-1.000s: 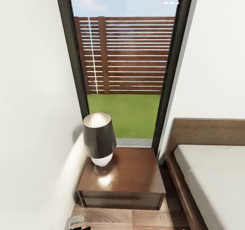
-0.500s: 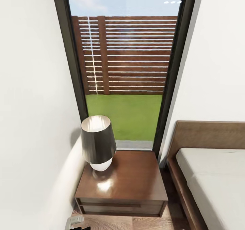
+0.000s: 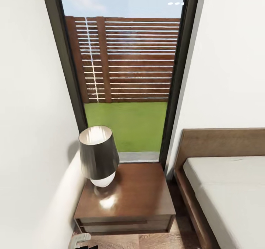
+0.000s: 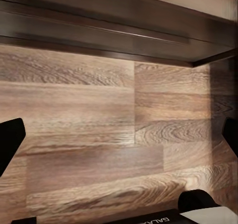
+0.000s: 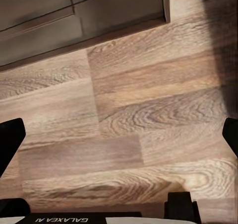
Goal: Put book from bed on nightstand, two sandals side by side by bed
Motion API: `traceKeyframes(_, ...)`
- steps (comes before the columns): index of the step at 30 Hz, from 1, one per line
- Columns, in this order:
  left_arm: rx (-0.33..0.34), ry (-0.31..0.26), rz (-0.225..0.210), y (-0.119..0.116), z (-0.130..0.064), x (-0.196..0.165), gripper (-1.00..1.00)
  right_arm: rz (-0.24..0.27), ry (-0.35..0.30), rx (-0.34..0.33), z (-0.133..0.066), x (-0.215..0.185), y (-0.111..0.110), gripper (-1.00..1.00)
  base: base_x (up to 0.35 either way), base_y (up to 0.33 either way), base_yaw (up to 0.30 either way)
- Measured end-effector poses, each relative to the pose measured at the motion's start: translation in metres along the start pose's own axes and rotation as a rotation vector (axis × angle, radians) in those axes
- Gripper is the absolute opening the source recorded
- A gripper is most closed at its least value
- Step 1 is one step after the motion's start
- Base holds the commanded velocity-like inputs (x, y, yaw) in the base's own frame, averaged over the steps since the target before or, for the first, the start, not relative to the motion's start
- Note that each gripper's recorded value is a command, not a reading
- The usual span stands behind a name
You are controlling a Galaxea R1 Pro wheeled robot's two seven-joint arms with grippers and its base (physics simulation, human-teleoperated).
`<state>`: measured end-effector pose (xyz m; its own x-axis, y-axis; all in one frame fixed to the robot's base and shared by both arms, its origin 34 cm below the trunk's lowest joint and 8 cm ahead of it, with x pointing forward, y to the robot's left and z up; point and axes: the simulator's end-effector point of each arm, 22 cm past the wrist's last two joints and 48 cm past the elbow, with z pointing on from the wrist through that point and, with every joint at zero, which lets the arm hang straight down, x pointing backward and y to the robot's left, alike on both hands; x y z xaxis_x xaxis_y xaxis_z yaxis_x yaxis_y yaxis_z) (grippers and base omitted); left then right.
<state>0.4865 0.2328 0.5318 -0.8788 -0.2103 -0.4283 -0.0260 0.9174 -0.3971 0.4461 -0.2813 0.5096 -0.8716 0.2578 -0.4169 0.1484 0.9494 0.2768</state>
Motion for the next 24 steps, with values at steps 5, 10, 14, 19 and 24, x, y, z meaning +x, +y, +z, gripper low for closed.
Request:
traceKeyframes(5, 0.0, 0.0, 0.0, 0.0, 0.0, 0.0, 1.0, 0.002, -0.001, 0.0, 0.0, -0.0003, -0.0001, 1.0, 0.0, 0.0, -0.281)
traceKeyframes(10, 0.0, 0.0, 0.0, 0.0, 0.0, 0.0, 1.0, 0.002, -0.001, 0.0, 0.0, -0.0004, 0.0001, 1.0, 0.0, 0.0, -0.283)
traceKeyframes(14, 0.0, 0.0, 0.0, 0.0, 0.0, 0.0, 1.0, 0.002, -0.001, -0.002, 0.0, -0.0005, 0.0002, 1.0, 0.0, 0.0, -0.284)
traceKeyframes(19, 0.0, 0.0, 0.0, 0.0, 0.0, 0.0, 1.0, 0.001, -0.001, -0.003, 0.0, -0.0004, 0.0005, 1.0, 0.0, 0.0, -0.284)
traceKeyframes(24, 0.0, 0.0, 0.0, 0.0, 0.0, 0.0, 1.0, 0.001, -0.001, -0.003, 0.0, -0.0004, 0.0007, 1.0, 0.0, 0.0, -0.284)
